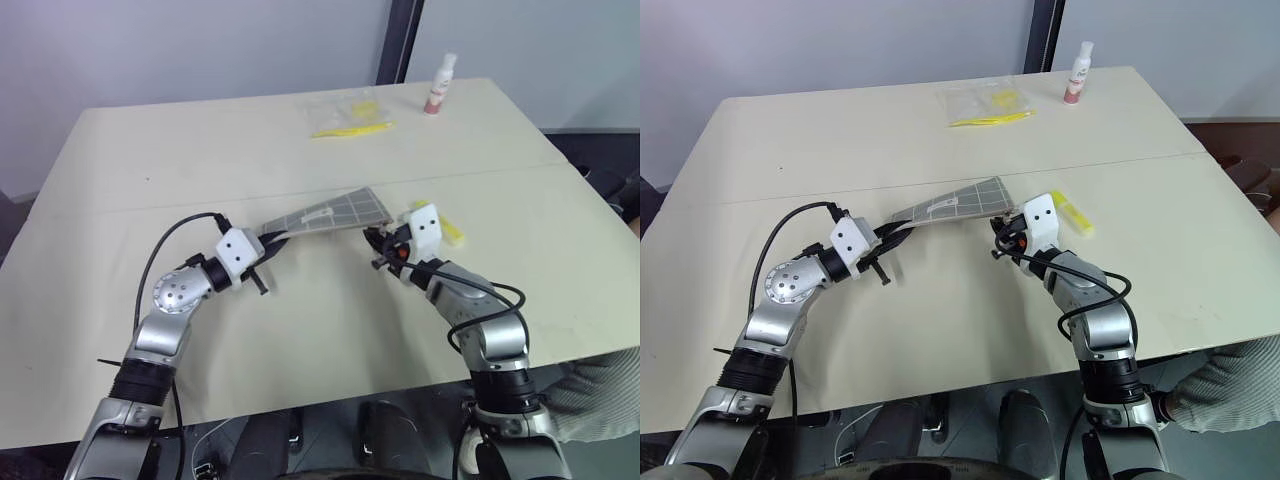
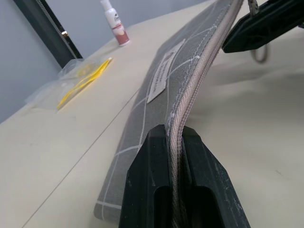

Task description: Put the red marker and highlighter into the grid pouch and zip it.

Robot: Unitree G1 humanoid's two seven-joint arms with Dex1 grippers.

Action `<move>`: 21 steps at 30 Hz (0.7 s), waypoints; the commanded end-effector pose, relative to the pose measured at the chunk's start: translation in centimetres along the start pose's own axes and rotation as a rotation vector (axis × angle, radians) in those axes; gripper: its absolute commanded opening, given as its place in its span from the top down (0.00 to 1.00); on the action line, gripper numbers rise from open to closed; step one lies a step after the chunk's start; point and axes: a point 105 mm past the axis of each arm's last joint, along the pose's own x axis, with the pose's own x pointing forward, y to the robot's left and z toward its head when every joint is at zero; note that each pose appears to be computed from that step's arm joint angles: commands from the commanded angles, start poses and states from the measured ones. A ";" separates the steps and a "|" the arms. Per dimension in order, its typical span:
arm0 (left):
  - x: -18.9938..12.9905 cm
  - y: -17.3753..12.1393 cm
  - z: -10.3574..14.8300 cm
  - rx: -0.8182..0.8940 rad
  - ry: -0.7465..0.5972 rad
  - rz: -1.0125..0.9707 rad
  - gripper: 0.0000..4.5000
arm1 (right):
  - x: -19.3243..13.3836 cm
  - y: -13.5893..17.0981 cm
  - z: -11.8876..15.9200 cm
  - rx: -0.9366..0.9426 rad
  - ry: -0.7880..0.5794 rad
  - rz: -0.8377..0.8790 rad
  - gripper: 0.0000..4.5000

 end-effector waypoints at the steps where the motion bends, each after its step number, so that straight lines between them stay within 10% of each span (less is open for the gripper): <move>1: 0.2 0.1 0.8 0.059 -0.026 -0.010 1.00 | -0.1 0.9 0.5 -0.072 0.031 0.033 0.99; 21: 2.4 -3.0 1.4 0.120 -0.042 -0.116 1.00 | 3.9 8.8 0.1 -0.487 0.128 0.474 0.99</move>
